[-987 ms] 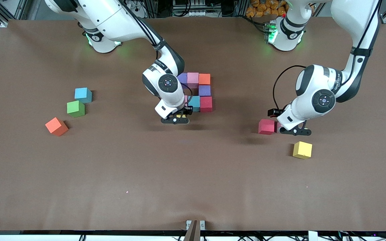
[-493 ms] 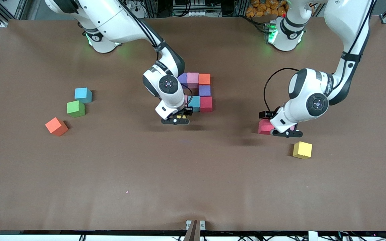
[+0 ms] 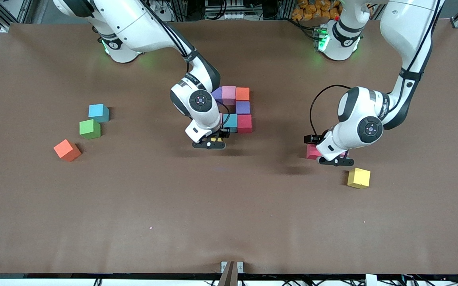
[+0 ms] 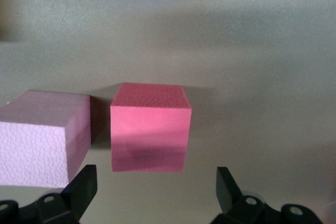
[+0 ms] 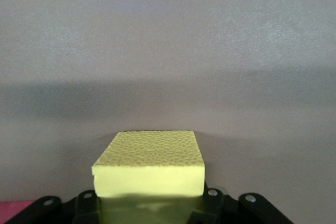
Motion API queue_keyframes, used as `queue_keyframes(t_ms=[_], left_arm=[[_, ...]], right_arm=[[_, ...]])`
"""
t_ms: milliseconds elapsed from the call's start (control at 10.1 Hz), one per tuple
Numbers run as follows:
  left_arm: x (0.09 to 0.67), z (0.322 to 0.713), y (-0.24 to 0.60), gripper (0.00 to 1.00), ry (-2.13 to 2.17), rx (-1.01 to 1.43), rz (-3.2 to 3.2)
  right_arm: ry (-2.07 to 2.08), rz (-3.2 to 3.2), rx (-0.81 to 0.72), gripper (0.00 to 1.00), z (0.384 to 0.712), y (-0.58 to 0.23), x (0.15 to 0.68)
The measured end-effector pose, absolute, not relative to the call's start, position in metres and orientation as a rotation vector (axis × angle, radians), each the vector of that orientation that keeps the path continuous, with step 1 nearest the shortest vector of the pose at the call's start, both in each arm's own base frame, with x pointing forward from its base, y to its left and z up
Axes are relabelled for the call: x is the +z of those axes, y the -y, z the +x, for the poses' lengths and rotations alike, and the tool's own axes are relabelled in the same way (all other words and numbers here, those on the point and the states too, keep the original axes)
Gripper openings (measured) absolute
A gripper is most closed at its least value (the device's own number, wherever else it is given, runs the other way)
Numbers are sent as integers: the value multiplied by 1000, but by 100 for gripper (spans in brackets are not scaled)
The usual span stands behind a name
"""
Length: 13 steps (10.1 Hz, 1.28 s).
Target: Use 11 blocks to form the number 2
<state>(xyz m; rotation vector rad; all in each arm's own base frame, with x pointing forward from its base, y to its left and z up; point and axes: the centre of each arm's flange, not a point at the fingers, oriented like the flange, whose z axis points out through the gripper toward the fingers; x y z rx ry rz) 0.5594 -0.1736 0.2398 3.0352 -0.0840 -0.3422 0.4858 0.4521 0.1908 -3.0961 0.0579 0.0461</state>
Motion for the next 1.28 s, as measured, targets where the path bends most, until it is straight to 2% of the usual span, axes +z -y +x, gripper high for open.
queue_keyframes(t_ms=[691,888,987,1283], left_arm=[[217,561,171,100,111,-346,3052],[213,562,171,100,111,-350,3051],[213,563,171,100,110,-347,3050],[213,568,167,99,98,-333,3061]], right_arm=[[-63,-3100,47,59,487,-451,190],[-64,-3106,53,82,487,-450,186],[-62,-3108,54,99,487,-450,186],[-74,-3121,42,100,503,-451,212]])
